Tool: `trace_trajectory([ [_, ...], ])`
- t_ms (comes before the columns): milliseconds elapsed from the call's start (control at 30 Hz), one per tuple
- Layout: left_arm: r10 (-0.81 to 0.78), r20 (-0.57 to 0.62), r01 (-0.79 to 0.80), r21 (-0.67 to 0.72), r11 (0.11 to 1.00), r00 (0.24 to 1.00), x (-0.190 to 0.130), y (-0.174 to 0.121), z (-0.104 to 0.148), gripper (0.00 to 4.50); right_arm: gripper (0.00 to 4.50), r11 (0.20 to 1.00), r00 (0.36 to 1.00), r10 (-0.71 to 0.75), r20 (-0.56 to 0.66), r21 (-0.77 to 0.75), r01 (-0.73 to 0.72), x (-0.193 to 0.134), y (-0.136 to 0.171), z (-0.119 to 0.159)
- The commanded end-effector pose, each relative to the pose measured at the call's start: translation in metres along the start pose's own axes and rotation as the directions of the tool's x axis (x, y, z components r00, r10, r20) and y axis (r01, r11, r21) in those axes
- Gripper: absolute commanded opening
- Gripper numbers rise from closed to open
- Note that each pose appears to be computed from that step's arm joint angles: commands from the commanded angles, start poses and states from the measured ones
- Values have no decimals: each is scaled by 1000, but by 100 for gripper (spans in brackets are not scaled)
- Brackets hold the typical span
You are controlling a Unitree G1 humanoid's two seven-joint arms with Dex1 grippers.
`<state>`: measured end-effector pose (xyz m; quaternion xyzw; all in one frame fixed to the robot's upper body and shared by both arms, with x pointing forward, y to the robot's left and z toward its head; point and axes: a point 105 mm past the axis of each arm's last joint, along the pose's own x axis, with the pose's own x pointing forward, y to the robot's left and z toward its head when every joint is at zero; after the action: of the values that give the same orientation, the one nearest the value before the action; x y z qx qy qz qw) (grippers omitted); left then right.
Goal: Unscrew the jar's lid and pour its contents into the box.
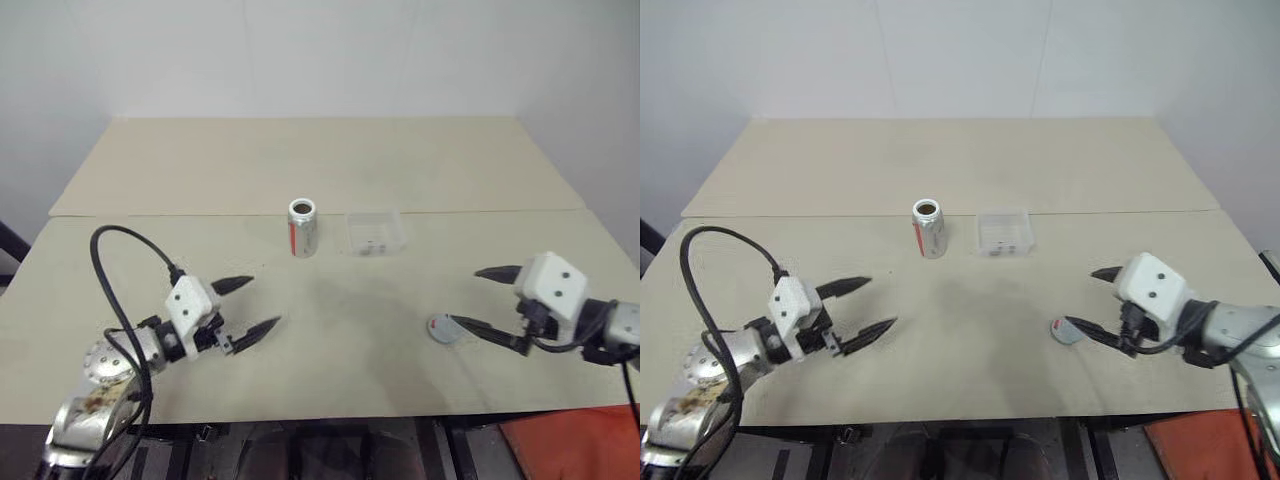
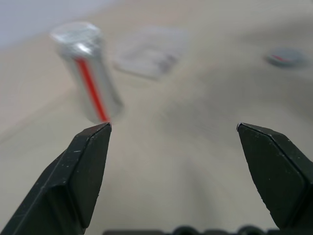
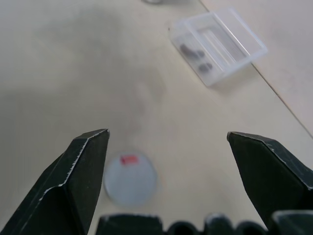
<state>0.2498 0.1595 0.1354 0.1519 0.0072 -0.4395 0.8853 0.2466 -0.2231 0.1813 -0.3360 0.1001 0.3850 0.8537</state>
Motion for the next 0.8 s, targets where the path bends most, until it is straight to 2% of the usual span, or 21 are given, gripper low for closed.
trace_trajectory([
  [33,-67,40,67,17,998,997,-2,-10,13,446,450,993,999,-47,-4,-106,46,-15,-11,5],
  [133,-151,51,152,-28,988,987,1,-19,4,446,450,981,985,-163,-61,-113,156,-17,-22,-4],
  [200,-185,48,186,-18,982,982,3,-25,1,446,450,978,980,-182,-80,-114,172,-22,-22,-6],
  [300,-126,47,126,-14,992,991,10,-26,3,446,450,983,984,-149,-96,-125,137,-29,-15,-6],
  [400,-133,93,135,-17,991,987,5,-30,4,446,450,970,972,-220,-86,-124,209,-28,-24,-4],
  [500,-123,66,122,29,992,990,5,-32,-1,446,450,950,955,-295,-33,-118,290,-28,-33,2],
  [600,-105,61,104,24,994,993,5,-29,-1,446,450,964,965,-257,-46,-83,253,-26,-29,-2],
  [733,-88,120,81,56,995,989,0,-28,8,446,450,980,983,-179,-33,-96,175,-19,-18,-1],
  [800,-85,160,81,34,996,983,-3,-27,14,446,450,977,982,-184,-40,-117,178,-15,-19,-2],
])
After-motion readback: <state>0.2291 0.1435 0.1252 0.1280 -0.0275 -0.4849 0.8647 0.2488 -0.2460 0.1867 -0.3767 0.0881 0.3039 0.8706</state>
